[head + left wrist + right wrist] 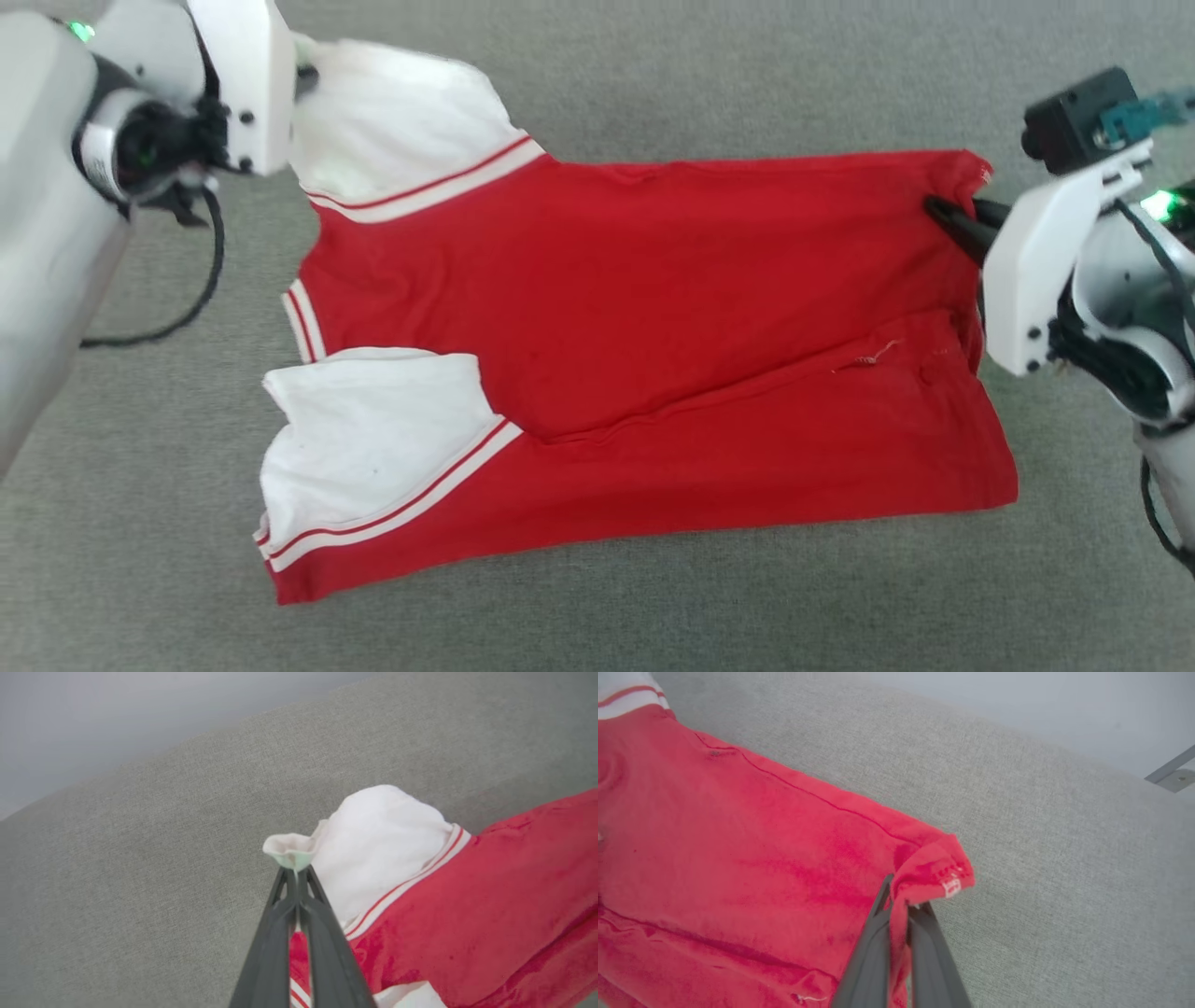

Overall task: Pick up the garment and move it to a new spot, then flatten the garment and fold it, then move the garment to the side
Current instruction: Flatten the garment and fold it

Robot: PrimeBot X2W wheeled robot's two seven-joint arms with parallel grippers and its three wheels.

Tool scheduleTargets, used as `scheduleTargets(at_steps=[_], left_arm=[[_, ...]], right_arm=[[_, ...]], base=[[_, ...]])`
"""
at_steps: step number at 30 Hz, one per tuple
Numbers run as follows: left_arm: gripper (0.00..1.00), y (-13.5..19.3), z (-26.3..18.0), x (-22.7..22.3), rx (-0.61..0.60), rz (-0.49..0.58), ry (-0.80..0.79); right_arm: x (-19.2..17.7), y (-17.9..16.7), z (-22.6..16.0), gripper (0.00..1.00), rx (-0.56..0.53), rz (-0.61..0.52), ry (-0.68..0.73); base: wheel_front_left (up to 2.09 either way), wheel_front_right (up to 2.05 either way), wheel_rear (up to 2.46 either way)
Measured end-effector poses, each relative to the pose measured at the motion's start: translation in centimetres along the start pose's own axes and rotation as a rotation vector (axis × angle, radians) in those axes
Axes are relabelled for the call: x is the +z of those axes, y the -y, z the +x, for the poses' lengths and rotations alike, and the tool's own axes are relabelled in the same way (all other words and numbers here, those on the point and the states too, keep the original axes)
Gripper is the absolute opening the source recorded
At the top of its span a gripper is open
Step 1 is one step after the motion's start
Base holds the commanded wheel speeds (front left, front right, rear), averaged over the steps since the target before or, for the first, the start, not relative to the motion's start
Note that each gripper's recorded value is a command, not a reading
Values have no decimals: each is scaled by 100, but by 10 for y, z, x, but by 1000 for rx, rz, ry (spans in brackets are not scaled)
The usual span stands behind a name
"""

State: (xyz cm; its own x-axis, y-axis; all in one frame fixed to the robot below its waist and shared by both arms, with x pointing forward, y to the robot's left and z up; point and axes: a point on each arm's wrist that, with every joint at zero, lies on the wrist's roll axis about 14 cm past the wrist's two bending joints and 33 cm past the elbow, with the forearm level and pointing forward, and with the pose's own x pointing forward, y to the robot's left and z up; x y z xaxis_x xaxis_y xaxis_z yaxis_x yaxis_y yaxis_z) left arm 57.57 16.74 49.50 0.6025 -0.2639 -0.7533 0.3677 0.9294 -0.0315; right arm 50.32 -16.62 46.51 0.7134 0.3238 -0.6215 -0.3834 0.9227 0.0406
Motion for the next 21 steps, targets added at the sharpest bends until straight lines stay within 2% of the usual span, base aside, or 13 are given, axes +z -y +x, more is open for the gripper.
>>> scheduleTargets(at_steps=[5,11,16,21], left_arm=[[0,9,-29,-20,10,23,-16],[0,32,-60,-66,-14,2,-83],[0,47,-79,-115,-12,-28,-173],[0,56,-83,-162,-20,-109,-265]], right_arm=[[3,-8,-20,0,12,-36,43],[-7,-19,-40,0,42,-81,51],[-37,-22,-49,0,59,-45,0],[-73,-24,-47,0,64,4,-83]], base=[[0,0,0],[0,0,0],[0,0,0],[0,0,0]])
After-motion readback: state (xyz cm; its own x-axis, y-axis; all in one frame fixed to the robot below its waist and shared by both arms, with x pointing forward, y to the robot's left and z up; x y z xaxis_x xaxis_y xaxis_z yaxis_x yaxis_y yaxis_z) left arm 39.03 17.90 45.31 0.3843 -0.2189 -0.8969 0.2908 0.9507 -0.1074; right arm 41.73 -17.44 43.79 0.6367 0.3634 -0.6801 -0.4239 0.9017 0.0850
